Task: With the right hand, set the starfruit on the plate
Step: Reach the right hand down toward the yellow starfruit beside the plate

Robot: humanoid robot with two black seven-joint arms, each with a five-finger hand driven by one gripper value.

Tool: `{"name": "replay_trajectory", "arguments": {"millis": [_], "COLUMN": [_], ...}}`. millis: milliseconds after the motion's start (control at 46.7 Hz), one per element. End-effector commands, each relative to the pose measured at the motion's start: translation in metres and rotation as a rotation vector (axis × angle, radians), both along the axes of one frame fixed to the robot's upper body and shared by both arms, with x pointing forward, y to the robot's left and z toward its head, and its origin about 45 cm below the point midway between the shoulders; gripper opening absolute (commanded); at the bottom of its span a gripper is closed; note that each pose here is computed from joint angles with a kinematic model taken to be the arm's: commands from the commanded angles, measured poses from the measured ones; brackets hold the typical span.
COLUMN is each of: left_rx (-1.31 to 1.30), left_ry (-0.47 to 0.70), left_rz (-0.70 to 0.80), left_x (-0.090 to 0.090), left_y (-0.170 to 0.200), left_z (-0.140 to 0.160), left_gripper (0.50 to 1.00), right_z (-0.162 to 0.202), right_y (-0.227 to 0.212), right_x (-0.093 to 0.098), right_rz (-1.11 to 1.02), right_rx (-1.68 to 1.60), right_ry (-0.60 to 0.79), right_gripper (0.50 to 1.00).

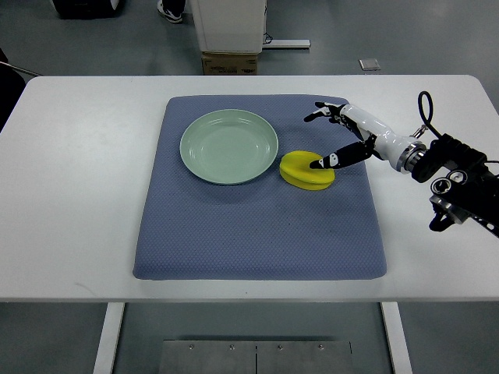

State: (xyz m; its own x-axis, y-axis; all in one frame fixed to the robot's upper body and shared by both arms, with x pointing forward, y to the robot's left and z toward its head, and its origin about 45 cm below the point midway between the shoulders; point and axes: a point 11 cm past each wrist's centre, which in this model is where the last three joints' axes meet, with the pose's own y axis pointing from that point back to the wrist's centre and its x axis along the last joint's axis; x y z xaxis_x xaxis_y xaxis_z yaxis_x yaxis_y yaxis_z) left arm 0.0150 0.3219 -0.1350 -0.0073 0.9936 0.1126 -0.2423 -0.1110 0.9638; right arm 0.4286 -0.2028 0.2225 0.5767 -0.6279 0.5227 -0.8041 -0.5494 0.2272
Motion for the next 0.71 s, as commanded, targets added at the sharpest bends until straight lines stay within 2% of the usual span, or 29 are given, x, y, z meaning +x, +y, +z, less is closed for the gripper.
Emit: {"name": "replay_trajectory", "arguments": {"millis": [0,342,685], "left_rx": [0.000,0.000,0.000], "left_ry": [0.001,0.001,0.001], "left_rz": [-0.001,0.002,0.001], "left_x": [0.000,0.000,0.000], "left_y": [0.000,0.000,0.000], "left_z": [0.000,0.000,0.000], "left_gripper": [1.000,1.000,1.000], "right_z": [-0.004,-0.022,-0.027], "right_y": [0.001,0.005,0.018], "right_x": [-0.003,-0.012,-0.008], "right_rz": [0.018,0.060,0.033], "right_rx": [-0.019,-0.096,-0.097], "right_ry": [-0.003,0.006,0.002], "right_gripper": [1.000,0.995,0.987]}}
